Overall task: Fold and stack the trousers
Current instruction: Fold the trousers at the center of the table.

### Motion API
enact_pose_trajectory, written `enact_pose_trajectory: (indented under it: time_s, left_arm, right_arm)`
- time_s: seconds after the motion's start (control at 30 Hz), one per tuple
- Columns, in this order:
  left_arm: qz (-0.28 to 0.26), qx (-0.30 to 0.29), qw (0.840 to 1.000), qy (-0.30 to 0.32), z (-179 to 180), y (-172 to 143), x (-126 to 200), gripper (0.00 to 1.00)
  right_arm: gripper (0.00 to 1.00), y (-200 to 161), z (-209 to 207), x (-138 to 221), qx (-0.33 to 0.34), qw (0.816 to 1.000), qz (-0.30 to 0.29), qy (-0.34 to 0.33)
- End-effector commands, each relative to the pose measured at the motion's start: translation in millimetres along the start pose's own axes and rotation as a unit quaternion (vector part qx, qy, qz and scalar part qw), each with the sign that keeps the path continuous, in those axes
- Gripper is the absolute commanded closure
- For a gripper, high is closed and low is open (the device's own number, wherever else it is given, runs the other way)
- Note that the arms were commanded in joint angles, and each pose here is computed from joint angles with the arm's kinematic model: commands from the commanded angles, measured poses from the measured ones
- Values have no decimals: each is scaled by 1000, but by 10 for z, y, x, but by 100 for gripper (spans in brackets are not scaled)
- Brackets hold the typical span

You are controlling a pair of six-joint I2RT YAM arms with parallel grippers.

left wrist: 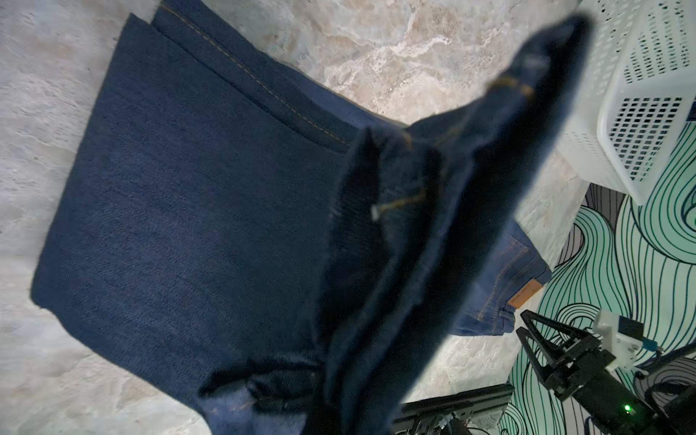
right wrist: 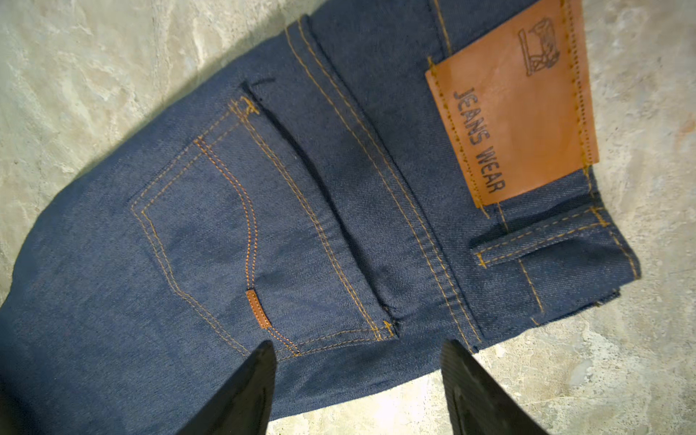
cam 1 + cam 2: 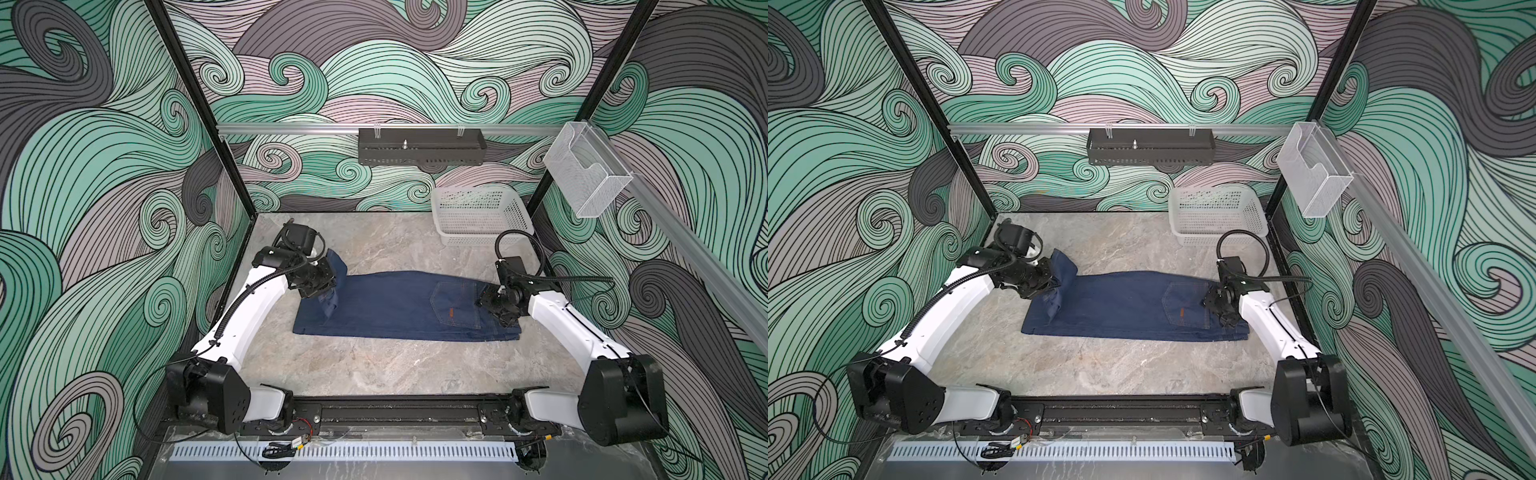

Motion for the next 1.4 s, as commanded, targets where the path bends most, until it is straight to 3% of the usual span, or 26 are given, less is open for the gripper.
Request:
enact_pose_trajectory:
  time_s: [0.0,0.73,1.2,1.27,1.37]
  left_arm:
    - [-45,23,999,-17,-158,73,-99,100]
    - [-16,-5,1000,25,-495,-301,-1084,100]
    - [9,-35,998,45,-620,-509,-1427,100]
    - [23,-34,998,42,-637,-562,-1461,93]
    - [36,-42,998,15,-784,-635,-1386,70]
  right_arm:
    - [30,-22,-31,21,3,1000,-1,1]
    - [30,-132,-103,67,-2,1000,0,8]
    - [30,-197,-148,112,-4,1000,-5,11]
    - [30,-195,-149,122,-4,1000,-7,12]
    - [30,-192,-145,149,-2,1000,-9,13]
Point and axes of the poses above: each gripper's point midway between its finger pads, its own x axis back along the fingers, its own z axis along the line the jaws close on, y = z × x, the point moved 5 cm from there along x, back along the fingers, and after that the axes turned 4 degrees about x, right-handed, at the moved point
